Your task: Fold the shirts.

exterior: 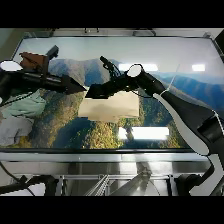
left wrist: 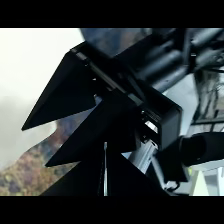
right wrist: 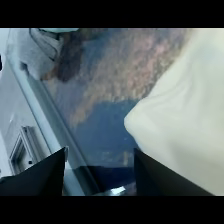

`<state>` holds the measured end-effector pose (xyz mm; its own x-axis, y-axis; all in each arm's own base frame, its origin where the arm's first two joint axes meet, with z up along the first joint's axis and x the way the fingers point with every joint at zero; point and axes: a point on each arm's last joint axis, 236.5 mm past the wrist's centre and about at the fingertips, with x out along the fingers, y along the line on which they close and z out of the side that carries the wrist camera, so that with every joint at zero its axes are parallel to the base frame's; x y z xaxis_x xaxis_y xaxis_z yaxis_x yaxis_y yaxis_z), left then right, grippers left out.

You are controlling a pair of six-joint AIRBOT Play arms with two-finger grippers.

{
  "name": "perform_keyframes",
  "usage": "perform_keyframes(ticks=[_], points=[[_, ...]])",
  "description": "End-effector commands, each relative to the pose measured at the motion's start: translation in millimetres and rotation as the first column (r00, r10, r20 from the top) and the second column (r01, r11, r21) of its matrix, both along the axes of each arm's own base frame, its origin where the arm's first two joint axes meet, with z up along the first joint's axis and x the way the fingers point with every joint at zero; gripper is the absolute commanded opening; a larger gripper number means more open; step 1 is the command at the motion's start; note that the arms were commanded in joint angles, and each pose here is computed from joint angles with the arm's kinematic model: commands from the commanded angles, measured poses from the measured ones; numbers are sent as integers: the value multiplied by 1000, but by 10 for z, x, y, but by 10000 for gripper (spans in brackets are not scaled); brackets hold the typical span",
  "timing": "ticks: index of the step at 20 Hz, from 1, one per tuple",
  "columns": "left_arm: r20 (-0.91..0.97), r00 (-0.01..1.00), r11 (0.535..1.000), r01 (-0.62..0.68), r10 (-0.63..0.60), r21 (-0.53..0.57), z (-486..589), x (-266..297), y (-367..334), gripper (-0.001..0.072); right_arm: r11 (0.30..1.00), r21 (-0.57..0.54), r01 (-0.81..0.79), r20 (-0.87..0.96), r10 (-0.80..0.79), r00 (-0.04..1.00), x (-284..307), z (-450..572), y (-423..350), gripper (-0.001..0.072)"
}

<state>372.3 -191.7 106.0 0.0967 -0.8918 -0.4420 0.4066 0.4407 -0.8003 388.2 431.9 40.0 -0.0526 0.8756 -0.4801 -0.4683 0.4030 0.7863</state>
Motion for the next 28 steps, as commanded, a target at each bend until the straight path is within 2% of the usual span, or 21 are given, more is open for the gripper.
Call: perform_keyframes(ticks=[1,2,5,6,7,8,9,12,16,21,25,26,27,28], points=[[108,991,993,-66,77,-96,439,-58,260,20,992,29,-121,-3,121,993,-159,429,-404,396],[127,986,991,-100,112,-94,502,-70,365,20,994,-28,-105,-10,105,994,-102,470,-715,346],[147,976,985,-147,160,-95,600,-236,562,21,947,-318,40,-18,-48,999,125,282,-1851,348],[149,973,982,-163,176,-95,606,-312,599,21,924,-369,103,-20,-118,993,174,217,-2176,348],[148,970,979,-179,191,-95,600,-376,624,21,900,-394,184,-24,-210,977,237,118,-2475,378],[146,968,977,-193,206,-95,592,-445,641,19,872,-410,267,-39,-310,950,295,-31,-2726,563],[148,964,974,-206,219,-95,583,-504,650,18,844,-414,341,-62,-399,915,339,-219,-2942,657],[183,947,964,-250,263,-91,638,-565,694,18,828,-395,398,-180,-495,850,322,-745,-3138,657],[222,917,943,-319,332,-92,787,-535,771,18,875,-332,353,-327,-457,827,287,-1174,-2775,653],[228,915,943,-320,333,-93,827,-569,759,18,915,-238,325,-466,-401,789,209,-1446,-2093,647],[227,918,945,-312,326,-93,829,-587,748,19,930,-152,335,-494,-365,789,230,-1363,-1725,636],[225,920,947,-308,322,-94,828,-597,743,18,934,-106,341,-488,-348,800,270,-1270,-1657,290],[224,921,947,-306,319,-94,828,-603,739,18,935,-57,351,-480,-334,811,321,-1163,-1603,44],[223,922,948,-304,317,-94,828,-608,737,18,932,-16,363,-472,-327,819,379,-1038,-1570,20]])
